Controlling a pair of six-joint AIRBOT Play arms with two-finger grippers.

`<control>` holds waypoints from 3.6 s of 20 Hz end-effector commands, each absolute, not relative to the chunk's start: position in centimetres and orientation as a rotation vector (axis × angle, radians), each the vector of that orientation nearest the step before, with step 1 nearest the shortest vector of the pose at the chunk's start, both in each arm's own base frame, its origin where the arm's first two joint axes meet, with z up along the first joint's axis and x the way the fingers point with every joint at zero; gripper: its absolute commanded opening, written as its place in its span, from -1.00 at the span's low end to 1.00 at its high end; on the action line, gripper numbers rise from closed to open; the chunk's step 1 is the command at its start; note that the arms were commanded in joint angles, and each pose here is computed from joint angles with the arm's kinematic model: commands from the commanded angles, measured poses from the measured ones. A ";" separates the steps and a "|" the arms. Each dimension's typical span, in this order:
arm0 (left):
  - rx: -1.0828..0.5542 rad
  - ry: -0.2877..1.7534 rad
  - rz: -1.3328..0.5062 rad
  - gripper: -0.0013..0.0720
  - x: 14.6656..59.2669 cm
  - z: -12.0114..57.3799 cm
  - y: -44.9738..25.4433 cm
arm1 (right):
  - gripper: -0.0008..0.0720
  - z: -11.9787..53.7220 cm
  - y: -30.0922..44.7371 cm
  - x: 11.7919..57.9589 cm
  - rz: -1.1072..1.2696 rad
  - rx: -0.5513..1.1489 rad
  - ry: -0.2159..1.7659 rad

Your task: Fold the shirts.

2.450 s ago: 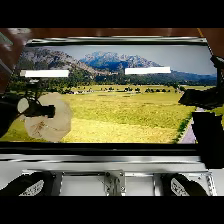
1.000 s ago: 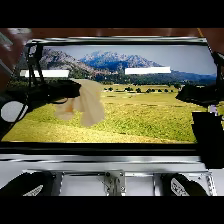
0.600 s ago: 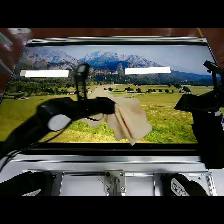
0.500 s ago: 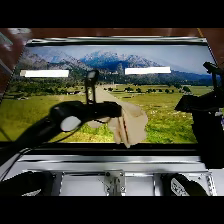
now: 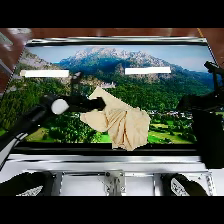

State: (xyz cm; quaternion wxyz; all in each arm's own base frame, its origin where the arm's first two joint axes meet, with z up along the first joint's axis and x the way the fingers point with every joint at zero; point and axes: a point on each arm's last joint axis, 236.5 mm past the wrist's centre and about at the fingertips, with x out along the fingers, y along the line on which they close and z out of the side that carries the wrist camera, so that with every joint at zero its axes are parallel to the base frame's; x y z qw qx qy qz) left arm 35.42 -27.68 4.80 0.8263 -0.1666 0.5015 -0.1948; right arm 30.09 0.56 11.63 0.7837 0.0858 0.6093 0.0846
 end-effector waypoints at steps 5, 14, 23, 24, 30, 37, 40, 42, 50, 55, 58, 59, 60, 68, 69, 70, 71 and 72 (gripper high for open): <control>-0.506 1.447 -0.133 0.85 27.5 -7.3 -16.7 | 0.73 10.5 0.5 30.1 0.176 0.190 1.327; -0.846 1.373 -0.196 0.89 30.1 -10.8 -22.1 | 0.73 4.6 0.8 28.7 0.173 0.228 1.418; -0.886 1.303 -0.238 -0.86 32.1 -9.5 -24.5 | 0.74 -4.0 5.3 24.0 0.242 0.459 1.558; -0.849 1.308 -0.297 -0.86 32.0 -8.8 -25.1 | 0.74 -4.6 6.2 24.2 0.245 0.519 1.538; -0.768 1.317 -0.466 -0.86 30.9 -6.1 -26.7 | 0.73 -7.7 8.9 24.6 0.198 0.770 1.447; -0.742 1.317 -0.540 -0.86 29.9 -4.4 -27.3 | 0.73 -10.2 9.3 22.5 0.135 0.838 1.493; -0.743 1.305 -0.532 -0.86 30.2 -4.4 -27.1 | 0.73 -11.5 11.0 22.0 0.152 0.863 1.559; -0.743 1.306 -0.532 -0.86 30.2 -4.4 -27.2 | 0.72 -12.5 12.8 22.2 0.176 0.861 1.569; -0.767 1.101 -0.536 -0.86 34.8 1.8 -23.0 | -0.79 -7.8 13.8 27.5 0.310 0.780 1.383; -0.439 0.652 -0.548 -0.87 37.6 18.2 -16.7 | -0.79 11.9 10.5 33.7 0.504 0.468 0.847; -0.342 0.307 -0.527 -0.87 35.2 32.5 -13.8 | -0.79 27.4 9.1 33.2 0.486 0.312 0.449; -0.343 0.206 -0.527 -0.87 33.5 36.9 -13.3 | -0.79 32.3 9.1 31.9 0.482 0.273 0.327; -0.335 0.120 -0.537 -0.87 31.7 40.5 -13.0 | -0.79 36.3 9.2 30.6 0.480 0.240 0.228; -0.135 -0.254 -0.480 -0.87 21.5 53.6 -10.5 | -0.79 50.8 10.7 22.5 0.499 0.119 -0.120; -0.122 -0.261 -0.442 -0.87 21.2 53.7 -9.6 | -0.79 51.2 10.8 22.0 0.497 0.103 -0.129; -0.112 -0.248 -0.402 -0.87 21.2 53.3 -8.8 | -0.79 51.2 10.7 21.7 0.488 0.085 -0.123; -0.096 -0.220 -0.359 -0.87 21.4 52.6 -8.0 | -0.79 50.7 10.4 21.7 0.468 0.062 -0.098; -0.079 -0.174 -0.313 -0.87 21.9 51.5 -7.1 | -0.79 49.8 9.9 21.8 0.439 0.038 -0.059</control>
